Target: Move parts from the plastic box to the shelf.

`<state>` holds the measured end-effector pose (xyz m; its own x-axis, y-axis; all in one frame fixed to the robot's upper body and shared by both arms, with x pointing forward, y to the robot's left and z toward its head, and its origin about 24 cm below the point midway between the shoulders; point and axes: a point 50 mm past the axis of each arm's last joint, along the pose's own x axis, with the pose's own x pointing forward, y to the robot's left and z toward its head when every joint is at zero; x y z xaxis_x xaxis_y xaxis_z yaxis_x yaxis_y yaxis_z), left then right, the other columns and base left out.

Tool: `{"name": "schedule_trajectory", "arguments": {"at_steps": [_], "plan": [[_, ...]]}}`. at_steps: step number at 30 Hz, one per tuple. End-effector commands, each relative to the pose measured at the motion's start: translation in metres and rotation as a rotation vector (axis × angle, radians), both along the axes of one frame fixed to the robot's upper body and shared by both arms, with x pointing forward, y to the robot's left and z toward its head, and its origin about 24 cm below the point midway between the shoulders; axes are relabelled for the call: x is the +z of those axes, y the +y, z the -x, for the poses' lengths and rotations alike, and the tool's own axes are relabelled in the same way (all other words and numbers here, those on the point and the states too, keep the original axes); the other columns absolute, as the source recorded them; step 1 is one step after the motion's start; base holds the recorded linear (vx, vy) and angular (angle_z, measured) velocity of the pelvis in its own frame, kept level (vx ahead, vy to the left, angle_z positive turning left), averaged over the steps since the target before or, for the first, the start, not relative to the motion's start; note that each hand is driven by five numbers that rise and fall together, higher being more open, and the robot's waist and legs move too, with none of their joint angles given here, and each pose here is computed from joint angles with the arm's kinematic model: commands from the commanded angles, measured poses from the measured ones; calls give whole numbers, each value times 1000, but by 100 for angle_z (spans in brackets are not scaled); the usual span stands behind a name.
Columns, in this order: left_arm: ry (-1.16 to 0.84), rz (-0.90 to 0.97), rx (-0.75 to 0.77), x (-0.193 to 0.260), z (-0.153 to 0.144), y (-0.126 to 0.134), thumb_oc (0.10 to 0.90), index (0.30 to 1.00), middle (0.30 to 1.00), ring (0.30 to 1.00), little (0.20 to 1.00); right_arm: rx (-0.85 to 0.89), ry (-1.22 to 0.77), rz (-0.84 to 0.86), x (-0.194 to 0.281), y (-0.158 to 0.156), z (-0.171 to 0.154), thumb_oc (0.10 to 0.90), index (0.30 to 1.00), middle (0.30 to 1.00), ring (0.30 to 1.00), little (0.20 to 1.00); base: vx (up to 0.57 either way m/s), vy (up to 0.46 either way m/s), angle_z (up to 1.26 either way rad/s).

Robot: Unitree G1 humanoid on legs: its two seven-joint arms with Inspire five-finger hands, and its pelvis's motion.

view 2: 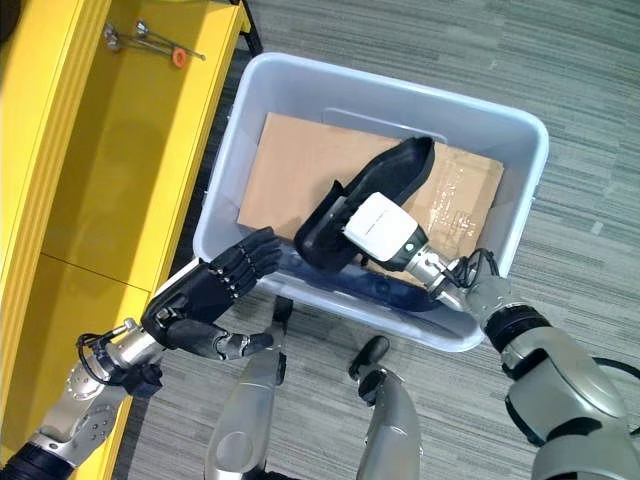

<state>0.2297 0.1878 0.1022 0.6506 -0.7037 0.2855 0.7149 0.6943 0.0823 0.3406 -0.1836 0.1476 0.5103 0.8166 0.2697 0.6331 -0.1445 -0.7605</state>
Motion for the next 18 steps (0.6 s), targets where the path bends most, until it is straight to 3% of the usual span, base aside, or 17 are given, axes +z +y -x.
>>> {"name": "schedule_trajectory", "arguments": {"at_steps": [1,6,14,18], "plan": [[-198,105,-87,31,13,-15,900,1000,1000,1000,1000,110,-142,-194,53,20,5,400,300,300,300,300,-7,115,-25],[-174,170,-97,30,16,-18,900,1000,1000,1000,1000,173,-180,-326,73,30,24,400,300,300,300,300,60,99,-14],[-129,205,-90,20,21,-19,900,1000,1000,1000,1000,206,-155,-440,65,30,39,400,300,300,300,300,88,98,-8],[-87,202,-62,12,23,-20,900,1000,1000,1000,1000,164,-37,-472,47,33,39,400,300,300,300,300,144,100,-9]]}}
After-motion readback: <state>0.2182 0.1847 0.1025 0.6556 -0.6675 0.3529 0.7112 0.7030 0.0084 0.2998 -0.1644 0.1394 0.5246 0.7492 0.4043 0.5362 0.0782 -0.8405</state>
